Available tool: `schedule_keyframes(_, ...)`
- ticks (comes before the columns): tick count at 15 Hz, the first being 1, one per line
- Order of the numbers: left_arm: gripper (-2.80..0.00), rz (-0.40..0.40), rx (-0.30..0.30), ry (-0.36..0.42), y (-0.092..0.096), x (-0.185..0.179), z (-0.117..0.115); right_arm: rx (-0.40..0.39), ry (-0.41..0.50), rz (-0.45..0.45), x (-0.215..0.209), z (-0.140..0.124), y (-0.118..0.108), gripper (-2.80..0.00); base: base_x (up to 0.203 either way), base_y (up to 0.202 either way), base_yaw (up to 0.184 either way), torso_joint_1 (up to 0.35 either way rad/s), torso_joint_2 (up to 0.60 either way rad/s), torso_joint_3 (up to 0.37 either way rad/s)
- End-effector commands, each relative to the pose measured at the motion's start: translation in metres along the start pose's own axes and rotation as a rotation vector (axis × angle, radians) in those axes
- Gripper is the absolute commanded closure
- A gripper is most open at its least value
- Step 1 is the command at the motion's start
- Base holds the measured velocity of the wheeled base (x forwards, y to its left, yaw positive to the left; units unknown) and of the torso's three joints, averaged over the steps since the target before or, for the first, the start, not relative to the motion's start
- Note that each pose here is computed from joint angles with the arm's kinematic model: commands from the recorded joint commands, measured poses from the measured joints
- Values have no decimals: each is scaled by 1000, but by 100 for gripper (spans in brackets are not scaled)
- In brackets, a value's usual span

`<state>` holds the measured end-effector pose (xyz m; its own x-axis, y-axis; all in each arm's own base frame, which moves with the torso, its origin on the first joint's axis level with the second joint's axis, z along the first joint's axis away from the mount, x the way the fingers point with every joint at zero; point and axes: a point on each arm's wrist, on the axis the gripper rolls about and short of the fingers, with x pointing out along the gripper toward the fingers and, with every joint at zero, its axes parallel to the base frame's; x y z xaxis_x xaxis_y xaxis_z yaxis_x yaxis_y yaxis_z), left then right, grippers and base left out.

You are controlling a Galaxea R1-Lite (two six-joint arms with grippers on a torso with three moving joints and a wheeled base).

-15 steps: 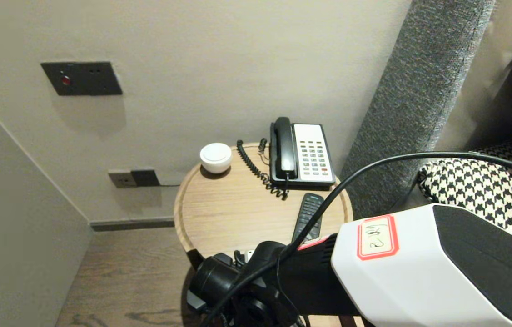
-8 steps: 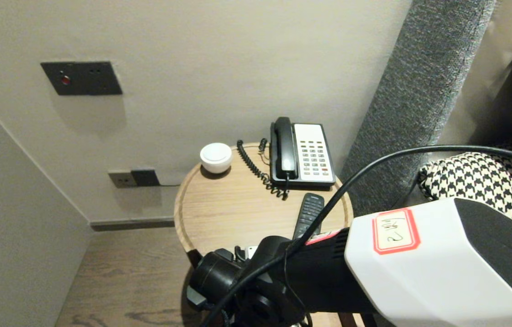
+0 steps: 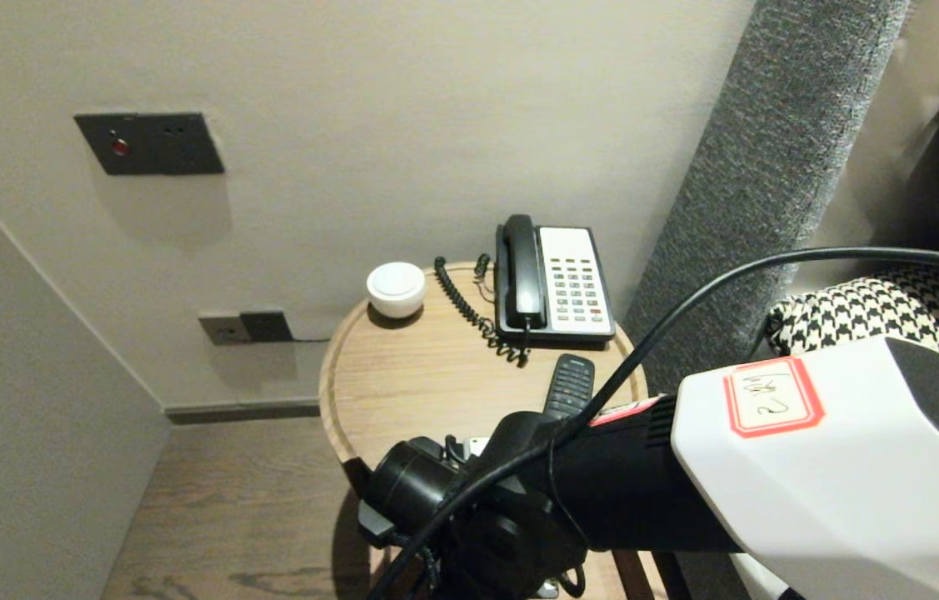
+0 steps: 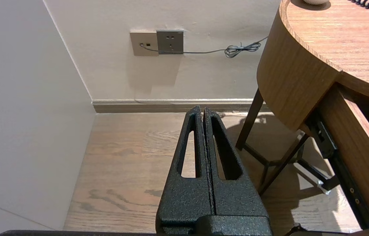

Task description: Take the remote control out of the drawer one by one and place them on the table

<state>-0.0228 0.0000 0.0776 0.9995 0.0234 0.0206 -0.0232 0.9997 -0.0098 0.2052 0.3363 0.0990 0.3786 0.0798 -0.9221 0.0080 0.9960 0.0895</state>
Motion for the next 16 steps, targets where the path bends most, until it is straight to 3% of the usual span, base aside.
schedule_keyframes(1,0,1,0,-2,0,0,0,55,42,26,-2,9,-6,0,0,0,0,0,0,0)
schedule_keyframes(7,0,1,0,-2,0,0,0,182,158,153,-25,23,-18,0,0,0,0,0,0,0)
schedule_keyframes(11,0,1,0,-4,0,0,0,214,201,99,-17,12,-28,0,0,0,0,0,0,0)
schedule_keyframes(16,0,2,0,-3,0,0,0,249,193,109,-27,12,-32,0,0,0,0,0,0,0)
